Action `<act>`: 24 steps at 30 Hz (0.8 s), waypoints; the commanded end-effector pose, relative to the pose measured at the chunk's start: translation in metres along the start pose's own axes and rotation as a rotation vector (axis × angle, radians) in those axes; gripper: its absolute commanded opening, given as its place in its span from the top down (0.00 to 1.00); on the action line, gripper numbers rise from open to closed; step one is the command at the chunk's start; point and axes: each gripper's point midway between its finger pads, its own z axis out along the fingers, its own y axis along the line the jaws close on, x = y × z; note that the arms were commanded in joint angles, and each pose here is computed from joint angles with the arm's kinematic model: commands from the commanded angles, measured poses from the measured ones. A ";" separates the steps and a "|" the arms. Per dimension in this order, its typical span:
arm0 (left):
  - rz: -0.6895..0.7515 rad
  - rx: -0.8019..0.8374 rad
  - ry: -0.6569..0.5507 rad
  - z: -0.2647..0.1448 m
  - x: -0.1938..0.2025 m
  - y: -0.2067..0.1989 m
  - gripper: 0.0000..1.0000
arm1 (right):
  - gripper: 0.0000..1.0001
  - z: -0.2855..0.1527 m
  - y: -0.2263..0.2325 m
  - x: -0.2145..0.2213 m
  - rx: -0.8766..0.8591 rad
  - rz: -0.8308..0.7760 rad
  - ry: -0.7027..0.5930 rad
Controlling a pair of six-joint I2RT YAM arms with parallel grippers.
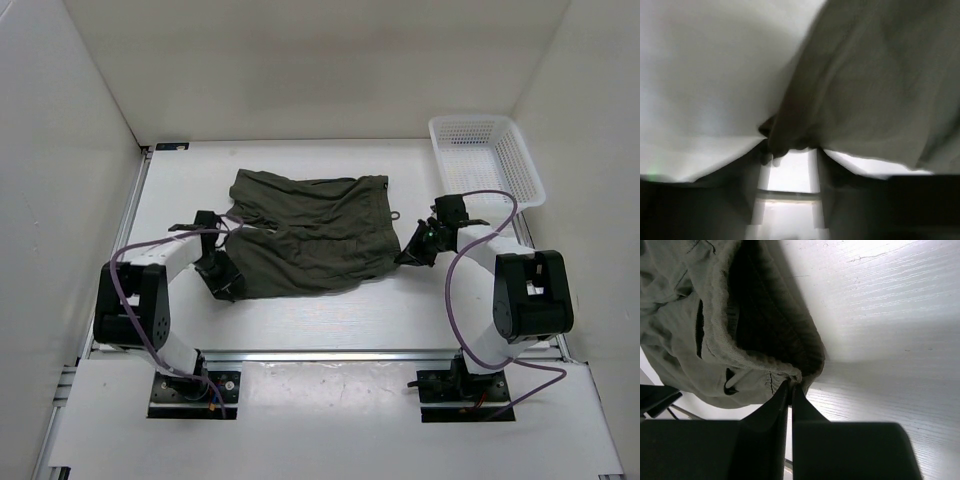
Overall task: Fold and stack the shorts
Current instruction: Flatten the shorts out
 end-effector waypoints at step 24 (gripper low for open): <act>0.023 0.044 -0.076 -0.036 -0.005 -0.006 0.27 | 0.68 -0.060 -0.051 0.074 0.198 0.002 0.049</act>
